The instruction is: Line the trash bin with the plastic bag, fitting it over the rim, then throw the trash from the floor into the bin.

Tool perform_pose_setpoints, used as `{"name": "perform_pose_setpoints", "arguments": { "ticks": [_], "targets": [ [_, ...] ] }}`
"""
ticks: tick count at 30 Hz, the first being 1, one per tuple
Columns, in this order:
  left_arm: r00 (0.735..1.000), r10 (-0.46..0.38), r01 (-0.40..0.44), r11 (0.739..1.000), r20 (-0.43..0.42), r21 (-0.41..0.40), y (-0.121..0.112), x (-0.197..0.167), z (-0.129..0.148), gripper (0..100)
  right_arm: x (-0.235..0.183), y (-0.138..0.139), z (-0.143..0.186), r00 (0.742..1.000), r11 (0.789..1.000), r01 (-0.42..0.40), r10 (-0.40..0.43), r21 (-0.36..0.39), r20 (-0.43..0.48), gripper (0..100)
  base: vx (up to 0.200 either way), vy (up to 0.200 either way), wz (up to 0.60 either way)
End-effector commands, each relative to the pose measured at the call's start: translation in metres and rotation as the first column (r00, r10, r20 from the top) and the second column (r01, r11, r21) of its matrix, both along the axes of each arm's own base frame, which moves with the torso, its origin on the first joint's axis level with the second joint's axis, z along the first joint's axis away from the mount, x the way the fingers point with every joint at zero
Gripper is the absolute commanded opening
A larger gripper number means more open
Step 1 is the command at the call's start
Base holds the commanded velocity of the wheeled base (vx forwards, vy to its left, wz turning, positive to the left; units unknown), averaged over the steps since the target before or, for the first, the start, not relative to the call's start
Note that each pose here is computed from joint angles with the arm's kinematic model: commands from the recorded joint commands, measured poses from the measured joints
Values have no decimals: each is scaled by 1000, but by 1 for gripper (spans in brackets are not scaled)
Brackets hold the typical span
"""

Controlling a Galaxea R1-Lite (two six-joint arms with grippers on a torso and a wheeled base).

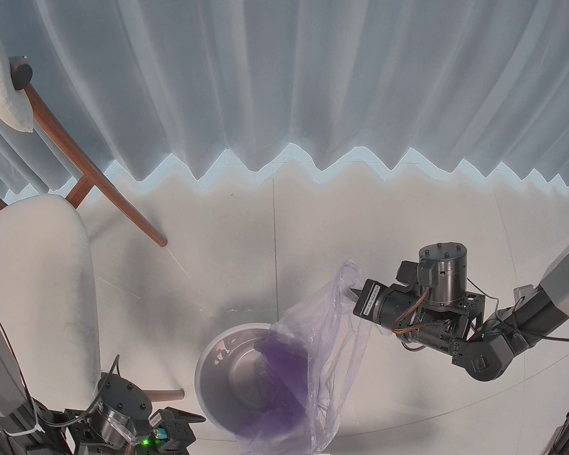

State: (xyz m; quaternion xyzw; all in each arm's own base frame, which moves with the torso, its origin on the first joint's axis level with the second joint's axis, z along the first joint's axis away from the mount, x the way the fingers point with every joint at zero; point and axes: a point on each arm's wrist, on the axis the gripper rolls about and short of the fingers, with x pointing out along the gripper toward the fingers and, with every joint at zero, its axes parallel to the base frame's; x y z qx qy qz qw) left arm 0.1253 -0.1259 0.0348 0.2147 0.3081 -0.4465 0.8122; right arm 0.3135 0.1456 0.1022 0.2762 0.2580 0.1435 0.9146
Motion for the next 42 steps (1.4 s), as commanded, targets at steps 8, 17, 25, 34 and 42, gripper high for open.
{"name": "perform_pose_setpoints", "arguments": {
  "ticks": [8, 17, 25, 34, 42],
  "targets": [
    [998, -58, 58, 998, 3, 7, -16, -2, -16, 100, 3, 2, -2, 1000, 1000, 1, -1, 2, -1, 0, 0, 0, 0],
    [997, -78, 78, 997, -5, 14, -21, -2, -23, 100, 3, 1, -4, 1000, 1000, 3, -3, 0, -5, 0, 0, 0, 0],
    [998, -60, 60, 998, -1, 33, -25, 2, -35, 100, 3, 2, -4, 1000, 1000, 1, -1, 0, -5, 0, 0, 0, 0],
    [999, -22, 22, 1000, 42, 12, -32, 11, -45, 100, 3, 2, -4, 1000, 1000, 1, -1, 0, -5, 0, 0, 0, 0],
    [994, 80, -80, 997, 74, 4, -22, 22, -39, 100, 3, 2, -5, 1000, 1000, 1, -1, 0, -5, 0, 0, 0, 0]
  ]
}}
